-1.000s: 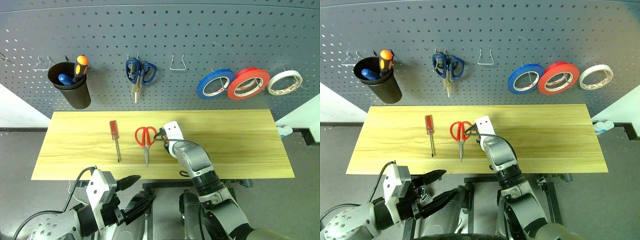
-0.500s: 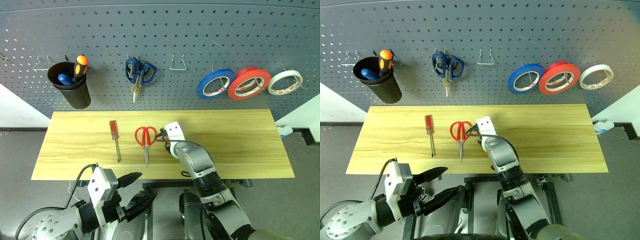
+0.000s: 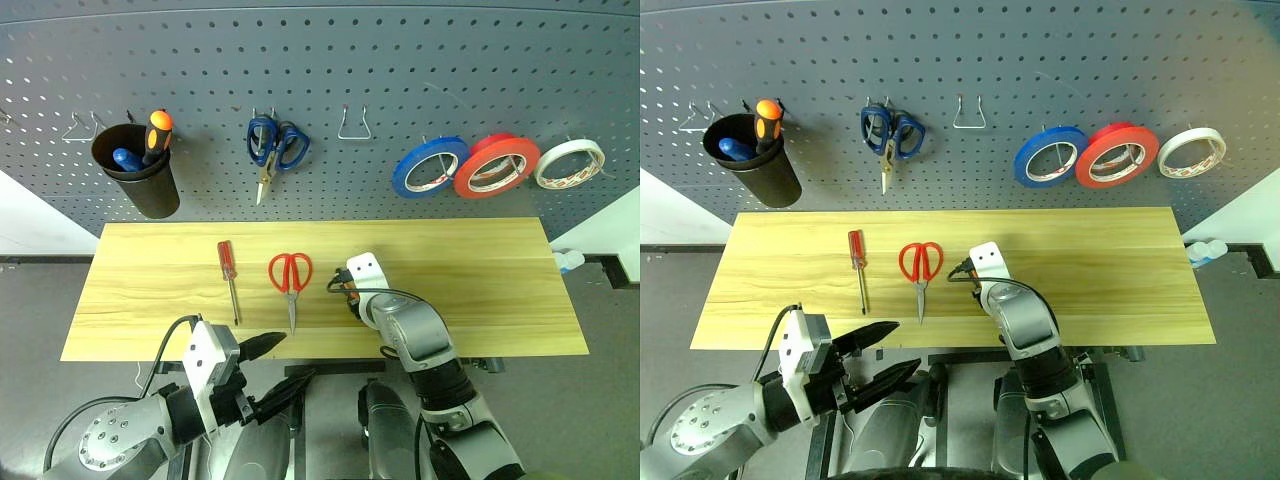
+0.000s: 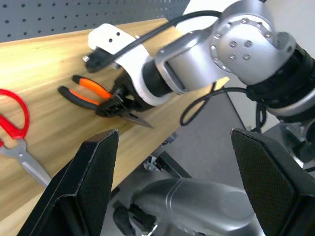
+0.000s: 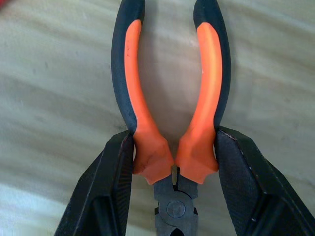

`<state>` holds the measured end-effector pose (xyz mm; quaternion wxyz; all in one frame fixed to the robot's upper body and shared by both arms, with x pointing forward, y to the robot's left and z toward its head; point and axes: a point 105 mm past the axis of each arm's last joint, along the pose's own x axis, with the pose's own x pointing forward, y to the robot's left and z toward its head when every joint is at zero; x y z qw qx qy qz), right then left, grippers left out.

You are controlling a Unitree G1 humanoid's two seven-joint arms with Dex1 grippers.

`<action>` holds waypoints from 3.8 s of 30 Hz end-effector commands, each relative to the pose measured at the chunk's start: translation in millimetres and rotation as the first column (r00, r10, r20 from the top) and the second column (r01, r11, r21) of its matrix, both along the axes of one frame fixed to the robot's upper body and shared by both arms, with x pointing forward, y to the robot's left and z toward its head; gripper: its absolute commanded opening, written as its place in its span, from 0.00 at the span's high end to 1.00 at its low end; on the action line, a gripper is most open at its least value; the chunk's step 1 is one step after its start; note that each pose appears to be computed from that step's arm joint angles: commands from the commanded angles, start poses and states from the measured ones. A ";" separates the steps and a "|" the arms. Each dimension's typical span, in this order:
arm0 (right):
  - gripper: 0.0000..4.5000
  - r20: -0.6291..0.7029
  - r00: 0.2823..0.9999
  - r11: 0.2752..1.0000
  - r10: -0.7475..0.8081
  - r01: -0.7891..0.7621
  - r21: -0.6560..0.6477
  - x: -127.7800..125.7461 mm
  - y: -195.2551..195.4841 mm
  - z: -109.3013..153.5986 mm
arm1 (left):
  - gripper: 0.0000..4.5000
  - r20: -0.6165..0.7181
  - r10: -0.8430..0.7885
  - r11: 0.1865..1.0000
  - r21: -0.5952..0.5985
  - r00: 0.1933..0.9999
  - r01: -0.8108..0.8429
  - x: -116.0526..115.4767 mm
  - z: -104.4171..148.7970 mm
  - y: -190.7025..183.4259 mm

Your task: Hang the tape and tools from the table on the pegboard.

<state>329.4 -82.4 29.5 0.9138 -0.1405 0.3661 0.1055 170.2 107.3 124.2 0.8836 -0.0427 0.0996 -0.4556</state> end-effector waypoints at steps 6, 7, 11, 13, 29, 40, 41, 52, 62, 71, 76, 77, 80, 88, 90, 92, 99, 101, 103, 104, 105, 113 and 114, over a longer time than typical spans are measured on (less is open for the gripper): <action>0.53 0.044 0.999 1.000 0.017 -0.017 0.012 -3.3 -4.9 13.1 | 0.16 0.041 -0.016 1.000 -0.005 0.999 0.017 8.0 1.9 -0.4; 0.53 0.046 0.999 1.000 0.014 -0.015 0.011 -2.8 -6.3 13.2 | 0.16 0.043 -0.018 1.000 -0.005 0.999 0.018 9.3 1.4 -0.4; 0.53 0.064 0.997 0.999 0.036 -0.037 0.009 -4.9 -12.0 15.8 | 0.16 0.063 -0.024 1.000 -0.005 0.998 0.024 16.4 2.0 -0.5; 0.53 0.084 0.995 0.998 0.054 -0.055 0.012 -5.5 -15.9 18.4 | 0.16 0.071 -0.026 1.000 -0.001 0.997 0.026 20.5 1.2 1.0; 0.53 0.288 0.942 0.971 0.173 -0.212 0.110 -15.3 -36.2 54.8 | 0.16 0.180 -0.099 0.995 0.035 0.979 0.095 64.2 6.5 5.1; 0.53 0.532 0.842 0.945 0.091 -0.241 0.220 2.7 -43.2 103.5 | 0.16 0.251 -0.139 0.990 0.033 0.958 0.135 88.7 18.9 6.2; 0.53 0.542 0.836 0.944 0.082 -0.239 0.226 4.8 -43.3 105.2 | 0.16 0.252 -0.140 0.990 0.032 0.958 0.136 90.3 19.0 6.9; 0.53 0.748 0.663 0.932 0.026 -0.287 0.222 25.1 -34.2 153.7 | 0.16 0.359 -0.018 0.997 -0.068 0.933 0.045 97.7 33.0 10.0; 0.53 0.862 0.507 0.896 0.021 -0.392 0.208 32.3 -10.0 189.2 | 0.16 0.424 0.094 0.990 -0.135 0.901 -0.040 100.7 43.3 14.1; 0.53 0.927 0.374 0.871 -0.012 -0.451 0.194 32.4 9.0 216.1 | 0.16 0.455 0.177 0.976 -0.196 0.873 -0.096 101.8 51.5 19.3; 0.53 0.935 0.353 0.864 -0.033 -0.460 0.204 42.8 19.2 219.6 | 0.16 0.465 0.227 0.963 -0.236 0.856 -0.128 99.6 55.3 22.7; 0.53 0.936 0.349 0.864 -0.038 -0.460 0.206 45.4 20.4 220.1 | 0.16 0.465 0.234 0.962 -0.240 0.854 -0.133 99.0 55.7 23.3; 0.53 0.943 0.329 0.863 -0.049 -0.461 0.205 53.8 24.7 222.9 | 0.16 0.465 0.259 0.955 -0.254 0.846 -0.153 97.4 57.1 26.2; 0.53 0.958 0.272 0.858 -0.084 -0.469 0.209 74.7 38.8 235.6 | 0.16 0.456 0.279 0.950 -0.260 0.845 -0.173 89.7 58.8 29.3; 0.53 0.962 0.256 0.856 -0.096 -0.472 0.211 77.5 42.5 240.0 | 0.16 0.453 0.278 0.950 -0.260 0.847 -0.173 88.7 58.7 29.2; 0.53 0.964 0.244 0.854 -0.105 -0.474 0.213 79.8 46.9 242.7 | 0.16 0.453 0.274 0.951 -0.256 0.849 -0.171 87.7 59.0 28.9; 0.53 0.963 0.223 0.844 -0.149 -0.479 0.242 84.7 57.7 246.7 | 0.16 0.458 0.268 0.951 -0.266 0.848 -0.156 81.0 72.2 26.8; 0.53 0.963 0.219 0.845 -0.154 -0.476 0.244 86.1 59.1 246.7 | 0.16 0.453 0.267 0.951 -0.266 0.851 -0.157 77.4 74.8 27.0; 0.53 0.962 0.218 0.844 -0.165 -0.473 0.252 87.8 59.6 247.7 | 0.16 0.449 0.256 0.954 -0.258 0.856 -0.150 73.0 77.8 26.7; 0.53 0.961 0.219 0.844 -0.170 -0.471 0.257 88.8 59.4 247.5 | 0.16 0.449 0.254 0.955 -0.257 0.857 -0.148 70.7 80.3 26.6; 0.53 0.961 0.218 0.844 -0.173 -0.470 0.259 89.4 59.4 247.4 | 0.16 0.449 0.253 0.955 -0.257 0.857 -0.147 68.8 82.6 26.5; 0.53 0.960 0.213 0.856 -0.183 -0.445 0.262 94.1 55.8 245.3 | 0.16 0.440 0.248 0.957 -0.250 0.863 -0.148 56.7 95.7 26.9; 0.53 0.960 0.211 0.857 -0.184 -0.443 0.262 94.5 55.3 245.7 | 0.16 0.439 0.247 0.957 -0.249 0.864 -0.147 55.4 97.0 26.9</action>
